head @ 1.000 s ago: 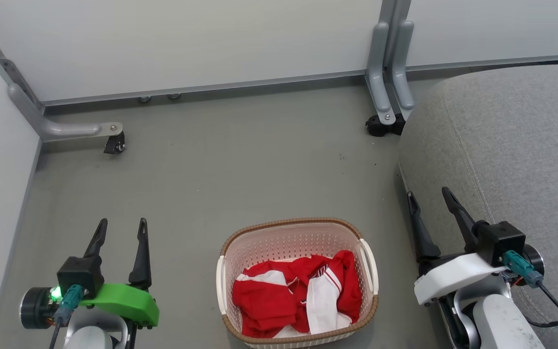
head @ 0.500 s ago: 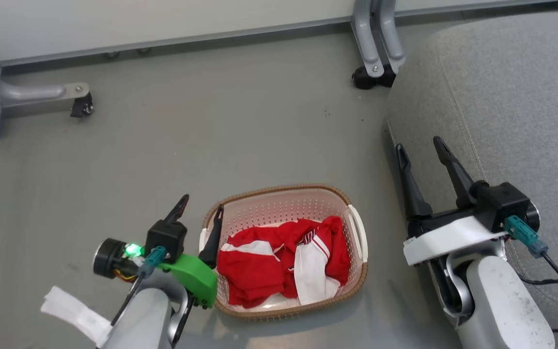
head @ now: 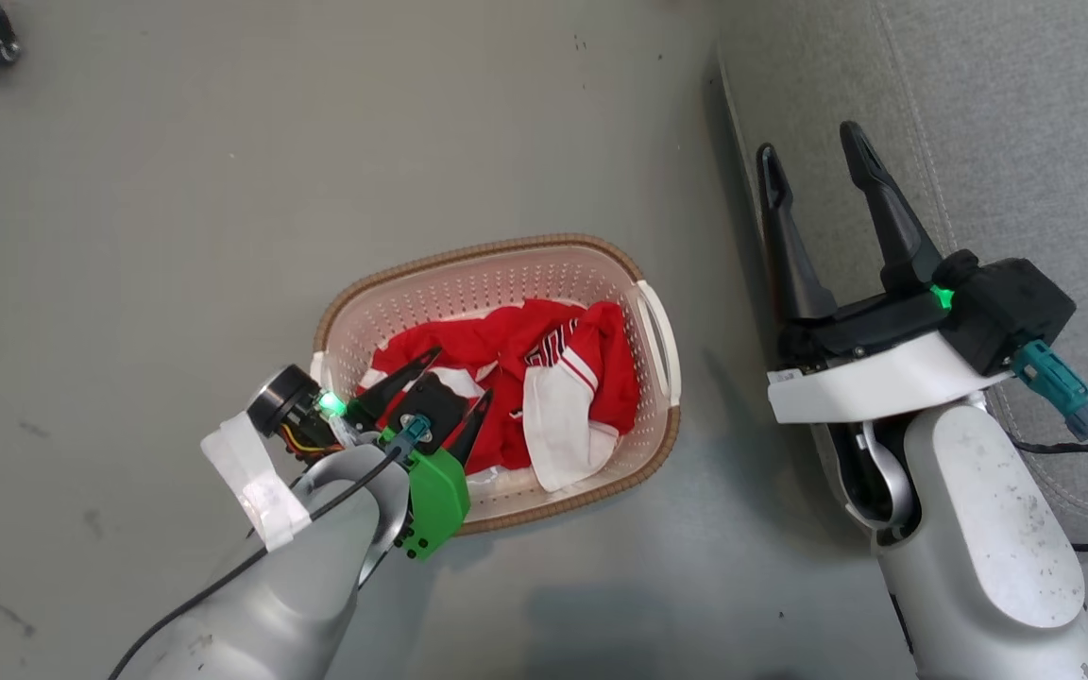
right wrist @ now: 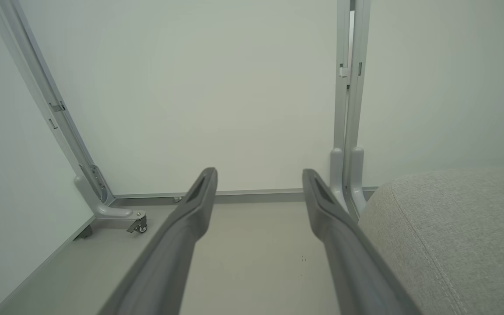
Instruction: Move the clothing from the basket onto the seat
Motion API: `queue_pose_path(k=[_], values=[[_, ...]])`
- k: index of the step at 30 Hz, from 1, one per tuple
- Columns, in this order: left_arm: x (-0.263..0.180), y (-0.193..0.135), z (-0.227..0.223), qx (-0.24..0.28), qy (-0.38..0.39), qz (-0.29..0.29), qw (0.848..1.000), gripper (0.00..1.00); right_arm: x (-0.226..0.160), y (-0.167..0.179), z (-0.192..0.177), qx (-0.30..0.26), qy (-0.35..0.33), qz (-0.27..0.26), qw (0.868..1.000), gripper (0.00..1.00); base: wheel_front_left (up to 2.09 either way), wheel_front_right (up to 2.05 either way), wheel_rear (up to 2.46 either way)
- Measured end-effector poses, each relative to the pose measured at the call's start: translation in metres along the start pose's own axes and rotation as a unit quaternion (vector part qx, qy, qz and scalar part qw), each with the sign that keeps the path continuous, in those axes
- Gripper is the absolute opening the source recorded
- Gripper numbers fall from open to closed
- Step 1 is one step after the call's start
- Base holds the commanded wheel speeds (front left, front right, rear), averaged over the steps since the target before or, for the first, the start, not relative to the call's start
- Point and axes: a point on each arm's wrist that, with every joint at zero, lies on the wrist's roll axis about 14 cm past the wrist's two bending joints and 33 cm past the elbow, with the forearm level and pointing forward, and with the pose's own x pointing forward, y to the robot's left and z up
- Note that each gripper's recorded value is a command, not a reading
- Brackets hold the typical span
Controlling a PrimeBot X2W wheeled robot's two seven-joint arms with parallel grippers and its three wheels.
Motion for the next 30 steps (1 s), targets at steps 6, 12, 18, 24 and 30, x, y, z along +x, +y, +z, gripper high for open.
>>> queue_pose_path(k=[6,12,18,24,30], values=[[0.032,0.001,-0.045,0.035,0.077,-0.049,0.995,1.00,0.012,-0.016,-0.028,0.007,0.017,-0.012,1.000,1.00,0.00,0.00,0.00],[0.055,0.001,-0.093,0.055,0.144,-0.085,0.984,1.00,0.019,-0.030,-0.057,0.018,0.037,-0.025,0.999,1.00,0.00,0.00,0.00],[0.075,0.007,-0.132,0.071,0.195,-0.106,0.972,1.00,0.014,-0.043,-0.091,0.032,0.070,-0.042,0.996,1.00,0.00,0.00,0.00],[0.090,0.008,-0.163,0.095,0.240,-0.127,0.958,1.00,0.006,-0.055,-0.114,0.035,0.098,-0.058,0.993,1.00,0.00,0.00,0.00],[0.109,0.012,-0.178,0.136,0.261,-0.131,0.947,1.00,-0.001,-0.063,-0.129,0.039,0.118,-0.069,0.990,1.00,0.00,0.00,0.00]])
